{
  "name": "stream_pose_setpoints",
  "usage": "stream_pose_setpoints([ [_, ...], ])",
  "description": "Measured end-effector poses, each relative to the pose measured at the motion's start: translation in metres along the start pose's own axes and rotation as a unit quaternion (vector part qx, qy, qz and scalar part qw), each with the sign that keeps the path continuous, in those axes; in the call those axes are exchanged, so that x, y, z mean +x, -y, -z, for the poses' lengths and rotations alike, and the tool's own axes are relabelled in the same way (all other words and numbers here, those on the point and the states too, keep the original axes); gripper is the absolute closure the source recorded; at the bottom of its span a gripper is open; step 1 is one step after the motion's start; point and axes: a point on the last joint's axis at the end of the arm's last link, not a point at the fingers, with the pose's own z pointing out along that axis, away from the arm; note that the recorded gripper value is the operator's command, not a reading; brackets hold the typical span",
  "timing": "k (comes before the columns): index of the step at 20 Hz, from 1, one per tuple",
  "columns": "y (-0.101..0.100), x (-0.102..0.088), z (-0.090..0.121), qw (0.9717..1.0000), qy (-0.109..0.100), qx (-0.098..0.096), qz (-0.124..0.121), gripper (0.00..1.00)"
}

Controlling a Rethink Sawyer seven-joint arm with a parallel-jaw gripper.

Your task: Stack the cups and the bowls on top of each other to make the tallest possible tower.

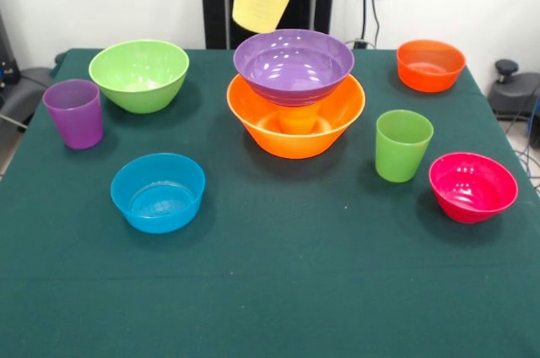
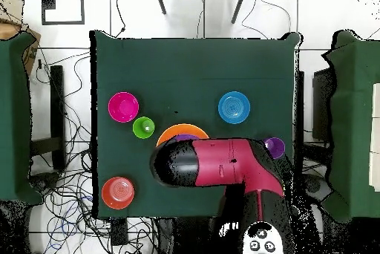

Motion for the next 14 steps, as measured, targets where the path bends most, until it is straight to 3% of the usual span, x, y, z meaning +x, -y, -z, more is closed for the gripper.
stream_pose_setpoints([
  [10,-0.0041,-0.0049,-0.0081,0.9982,-0.005,-0.047,-0.038,1.0],
  [14,-0.0031,-0.0046,-0.0105,0.9955,0.0,-0.071,-0.062,1.0],
])
